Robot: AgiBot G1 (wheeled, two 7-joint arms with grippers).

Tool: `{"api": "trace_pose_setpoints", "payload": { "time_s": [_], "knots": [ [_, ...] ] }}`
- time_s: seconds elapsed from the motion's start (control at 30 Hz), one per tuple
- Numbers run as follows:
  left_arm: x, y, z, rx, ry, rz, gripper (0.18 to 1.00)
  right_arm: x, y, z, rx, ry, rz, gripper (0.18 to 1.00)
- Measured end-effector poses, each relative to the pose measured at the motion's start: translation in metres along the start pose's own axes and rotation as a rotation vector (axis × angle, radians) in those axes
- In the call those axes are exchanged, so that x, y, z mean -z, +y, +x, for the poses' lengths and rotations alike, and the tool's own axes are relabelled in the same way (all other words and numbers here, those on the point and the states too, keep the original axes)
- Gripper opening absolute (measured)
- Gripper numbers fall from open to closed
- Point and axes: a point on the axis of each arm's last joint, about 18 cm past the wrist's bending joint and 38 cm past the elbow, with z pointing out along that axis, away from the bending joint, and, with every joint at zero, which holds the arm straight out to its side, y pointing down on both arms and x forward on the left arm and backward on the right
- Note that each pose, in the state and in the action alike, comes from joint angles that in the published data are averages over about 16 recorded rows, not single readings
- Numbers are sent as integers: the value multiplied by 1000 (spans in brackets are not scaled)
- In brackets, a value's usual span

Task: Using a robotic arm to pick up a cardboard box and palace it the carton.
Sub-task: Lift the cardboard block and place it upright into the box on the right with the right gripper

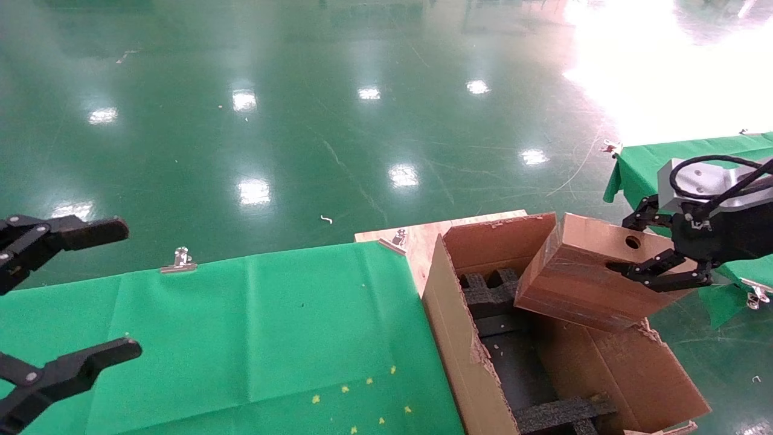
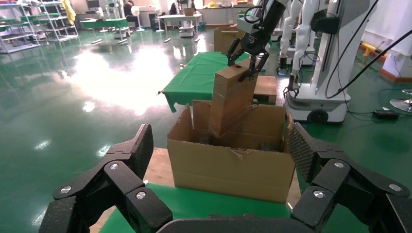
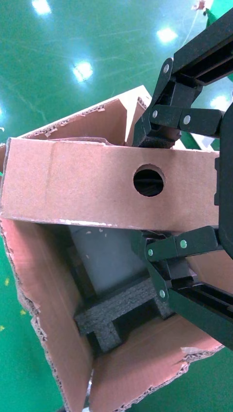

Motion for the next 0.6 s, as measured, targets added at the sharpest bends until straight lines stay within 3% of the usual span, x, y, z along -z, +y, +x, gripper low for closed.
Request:
{"api": "trace_pose_setpoints", "payload": {
  "time_s": [0.23,0.6],
  "knots": [
    [0,0,0,0,0,0,1001,-12,6,1,-147,31,-37,381],
    [0,0,0,0,0,0,1001,-38,19,-11,-531,144,-142,379]
  ]
}}
